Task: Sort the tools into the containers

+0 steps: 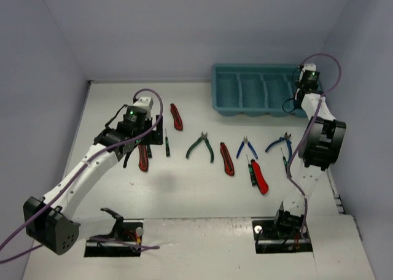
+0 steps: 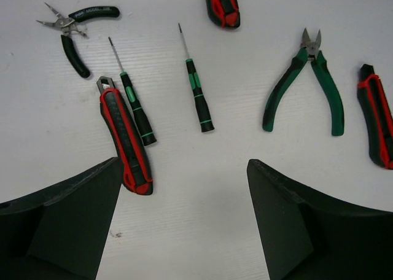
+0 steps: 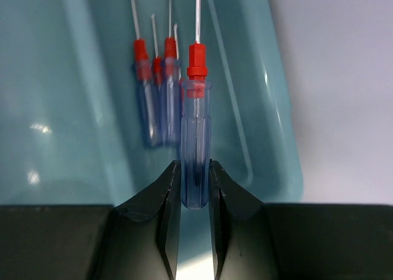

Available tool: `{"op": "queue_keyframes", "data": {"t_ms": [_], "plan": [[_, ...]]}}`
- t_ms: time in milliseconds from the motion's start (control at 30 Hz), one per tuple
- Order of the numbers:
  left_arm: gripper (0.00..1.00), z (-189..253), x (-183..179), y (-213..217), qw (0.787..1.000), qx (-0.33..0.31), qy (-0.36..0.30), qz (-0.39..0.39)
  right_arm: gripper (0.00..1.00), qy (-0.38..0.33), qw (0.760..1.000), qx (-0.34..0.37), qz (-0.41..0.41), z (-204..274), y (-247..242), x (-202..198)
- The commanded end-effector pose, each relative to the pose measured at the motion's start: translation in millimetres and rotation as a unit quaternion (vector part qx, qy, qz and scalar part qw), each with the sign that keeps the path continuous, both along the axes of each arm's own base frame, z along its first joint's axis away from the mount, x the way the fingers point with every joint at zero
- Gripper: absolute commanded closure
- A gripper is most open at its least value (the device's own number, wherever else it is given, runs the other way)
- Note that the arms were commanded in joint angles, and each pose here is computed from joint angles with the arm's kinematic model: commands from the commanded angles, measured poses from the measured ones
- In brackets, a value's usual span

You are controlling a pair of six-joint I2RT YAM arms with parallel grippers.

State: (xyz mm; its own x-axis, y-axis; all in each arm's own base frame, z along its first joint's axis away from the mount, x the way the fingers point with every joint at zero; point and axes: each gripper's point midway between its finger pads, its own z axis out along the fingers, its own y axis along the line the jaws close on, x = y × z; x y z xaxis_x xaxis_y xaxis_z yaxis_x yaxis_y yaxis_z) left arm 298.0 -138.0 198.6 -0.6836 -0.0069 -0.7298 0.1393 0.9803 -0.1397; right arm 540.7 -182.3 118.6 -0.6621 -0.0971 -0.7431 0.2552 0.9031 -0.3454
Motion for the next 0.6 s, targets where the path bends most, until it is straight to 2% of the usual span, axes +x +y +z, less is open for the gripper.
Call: {"op": "queue_keyframes", "data": {"t_ms": [0,100,200,300,467,567], "plan": [[0.19,14.8,5.9,8.6,0.999,0.008,-0.031,0.010,0.75,-0.060,0.998,-0.013,0.010,39.0,-7.8,31.5],[0.18,11.7,7.5,7.9,1.000,0.011,-0.025,0.008,0.50,-0.074,0.997,-0.011,0.011,50.5,-7.0,35.8],[0.18,11.6,9.5,7.3,1.000,0.014,-0.023,0.008,0.36,-0.098,0.995,-0.003,0.019,73.8,-0.8,35.1],[0.18,13.2,12.1,8.3,0.999,0.018,-0.026,0.010,0.33,-0.127,0.991,0.024,0.025,96.4,12.6,28.6],[0.16,11.8,17.6,11.4,0.999,0.034,-0.027,0.011,0.31,-0.170,0.980,0.106,0.024,126.7,68.9,-16.1],[0.14,12.2,19.6,11.9,0.999,0.039,-0.027,0.010,0.31,-0.157,0.978,0.134,0.030,113.3,112.3,-52.1]]}}
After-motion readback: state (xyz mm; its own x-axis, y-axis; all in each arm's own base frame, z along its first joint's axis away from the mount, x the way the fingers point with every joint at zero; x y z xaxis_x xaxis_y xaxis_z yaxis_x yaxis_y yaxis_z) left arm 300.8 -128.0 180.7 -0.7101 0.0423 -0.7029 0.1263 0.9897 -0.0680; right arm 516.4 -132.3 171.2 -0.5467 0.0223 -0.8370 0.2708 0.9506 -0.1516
